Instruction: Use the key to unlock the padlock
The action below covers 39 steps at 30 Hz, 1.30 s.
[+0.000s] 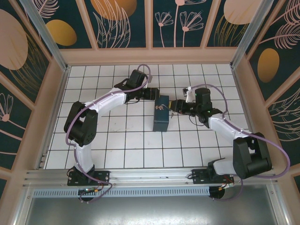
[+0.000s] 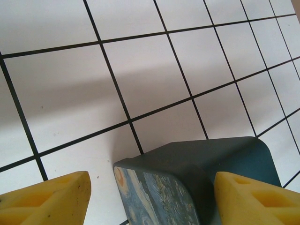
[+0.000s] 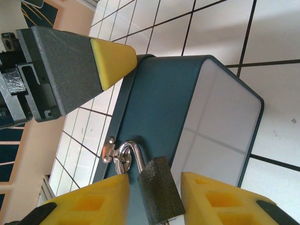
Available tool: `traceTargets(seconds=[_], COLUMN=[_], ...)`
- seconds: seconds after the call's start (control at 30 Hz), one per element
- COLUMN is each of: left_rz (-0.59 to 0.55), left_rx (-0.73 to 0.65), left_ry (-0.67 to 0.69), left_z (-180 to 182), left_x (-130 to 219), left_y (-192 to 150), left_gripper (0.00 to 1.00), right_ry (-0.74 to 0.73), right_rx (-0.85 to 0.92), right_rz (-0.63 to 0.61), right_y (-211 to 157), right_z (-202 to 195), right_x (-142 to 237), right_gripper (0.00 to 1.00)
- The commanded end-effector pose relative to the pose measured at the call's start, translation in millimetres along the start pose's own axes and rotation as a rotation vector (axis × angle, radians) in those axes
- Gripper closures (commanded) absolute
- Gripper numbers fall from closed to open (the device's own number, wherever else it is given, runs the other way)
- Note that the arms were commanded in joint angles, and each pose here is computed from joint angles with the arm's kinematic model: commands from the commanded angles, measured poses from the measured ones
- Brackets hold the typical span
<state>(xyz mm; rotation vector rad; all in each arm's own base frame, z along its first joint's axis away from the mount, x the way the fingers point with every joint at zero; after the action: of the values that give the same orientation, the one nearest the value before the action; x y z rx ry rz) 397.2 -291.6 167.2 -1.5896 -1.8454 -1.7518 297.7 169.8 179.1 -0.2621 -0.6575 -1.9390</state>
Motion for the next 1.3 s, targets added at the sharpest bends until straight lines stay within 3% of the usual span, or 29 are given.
traceTargets(seconds=[0.0, 0.53, 0.83, 1.07, 1.27], left_rz=[0.110, 0.113, 0.075, 0.048, 0.017], left_rx=[0.007, 0.033, 0.083, 0.139, 0.154], left_ry=[0.086, 0.128, 0.170, 0.202, 0.238], left_z=[20.0, 26.7, 32.1, 37.3, 40.1], left_x=[-17.9, -15.3, -12.9, -7.5, -0.3], left_y=[-30.1, -41.0, -43.2, -50.7, -48.3], left_gripper=[0.31, 0.32, 0.33, 0.34, 0.33], right_ry=[0.005, 0.065, 0.057, -0.085, -0.064], right_rx=[0.001, -0.020, -0.009, -0.047, -0.090], right_rz=[-0.022, -0.045, -0.041, -0.199, -0.251], right_y=[0.1, -12.1, -29.0, -20.5, -20.8], right_z=[4.4, 16.1, 29.4, 32.0, 35.6], right_x=[3.0, 5.0, -2.2, 0.5, 8.5], right_gripper=[0.68, 0.92, 0.87, 0.98, 0.99])
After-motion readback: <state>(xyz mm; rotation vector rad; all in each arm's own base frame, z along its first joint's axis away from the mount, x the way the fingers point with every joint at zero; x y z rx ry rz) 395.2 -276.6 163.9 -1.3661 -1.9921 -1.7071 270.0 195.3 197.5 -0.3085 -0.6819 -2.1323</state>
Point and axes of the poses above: each hand's point on the last joint's axis, 136 mm out from that joint toward the fingers, its own x axis back along the fingers, its own z axis along the line the jaws close on, y = z × x, the point moved 5 cm from there along x, back along the fingers, and after that the axes turned 14 degrees about -x, right-handed, at the moved point
